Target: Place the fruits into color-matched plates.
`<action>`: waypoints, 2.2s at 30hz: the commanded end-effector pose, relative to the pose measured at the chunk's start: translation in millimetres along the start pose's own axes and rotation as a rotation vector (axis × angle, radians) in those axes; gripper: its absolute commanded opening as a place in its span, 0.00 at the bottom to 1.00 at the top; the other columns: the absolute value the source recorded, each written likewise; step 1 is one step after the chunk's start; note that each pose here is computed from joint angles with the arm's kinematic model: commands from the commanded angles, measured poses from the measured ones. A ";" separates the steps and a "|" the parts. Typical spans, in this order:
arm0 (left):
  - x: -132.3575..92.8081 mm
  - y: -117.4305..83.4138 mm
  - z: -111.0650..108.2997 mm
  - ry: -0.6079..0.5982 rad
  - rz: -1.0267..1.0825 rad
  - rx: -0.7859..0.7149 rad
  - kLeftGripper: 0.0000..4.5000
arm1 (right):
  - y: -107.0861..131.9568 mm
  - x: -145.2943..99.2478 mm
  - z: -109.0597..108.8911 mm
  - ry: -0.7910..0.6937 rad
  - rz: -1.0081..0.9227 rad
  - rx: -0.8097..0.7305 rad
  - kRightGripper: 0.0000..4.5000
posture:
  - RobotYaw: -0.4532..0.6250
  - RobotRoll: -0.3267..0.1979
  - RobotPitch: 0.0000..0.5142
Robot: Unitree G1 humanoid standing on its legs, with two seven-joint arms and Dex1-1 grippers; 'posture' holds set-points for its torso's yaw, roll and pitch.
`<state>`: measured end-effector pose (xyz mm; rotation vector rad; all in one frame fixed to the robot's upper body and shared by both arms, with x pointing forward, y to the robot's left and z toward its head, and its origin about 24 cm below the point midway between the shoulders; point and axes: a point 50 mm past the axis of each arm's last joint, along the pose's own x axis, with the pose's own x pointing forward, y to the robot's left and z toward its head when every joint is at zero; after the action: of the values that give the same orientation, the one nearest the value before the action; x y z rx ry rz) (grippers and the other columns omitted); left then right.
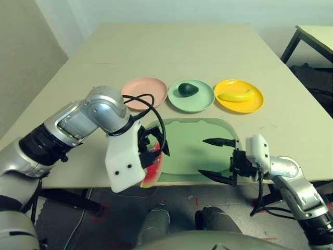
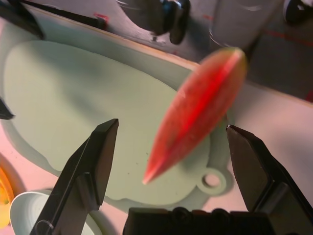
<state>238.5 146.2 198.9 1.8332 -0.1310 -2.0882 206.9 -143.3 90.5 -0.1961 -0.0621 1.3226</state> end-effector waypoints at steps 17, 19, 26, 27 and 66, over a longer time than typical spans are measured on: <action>17.2 1.3 -15.3 0.008 -0.026 0.173 0.99 | 4.4 2.9 1.7 0.006 -0.005 0.008 1.00 | 0.44 0.62 0.08; 22.8 -1.1 -17.2 0.000 -0.035 0.181 0.99 | 4.1 2.6 1.7 0.008 -0.006 0.009 1.00 | 0.44 0.62 0.08; 34.5 -5.7 -19.6 -0.024 -0.055 0.199 0.99 | 3.4 2.8 2.0 0.010 -0.007 0.011 1.00 | 0.44 0.62 0.09; 36.4 -5.7 -19.4 -0.029 -0.055 0.201 0.99 | 3.4 3.0 2.0 0.010 -0.007 0.011 1.00 | 0.44 0.62 0.09; 66.0 -10.1 -31.0 -0.041 -0.075 0.171 0.46 | 4.5 0.0 1.9 0.023 -0.024 0.022 1.00 | 0.43 0.62 0.09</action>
<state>262.6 138.9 134.5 1.9396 -0.2781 -2.2020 204.0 -141.8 91.2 -0.1826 -0.0389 1.2929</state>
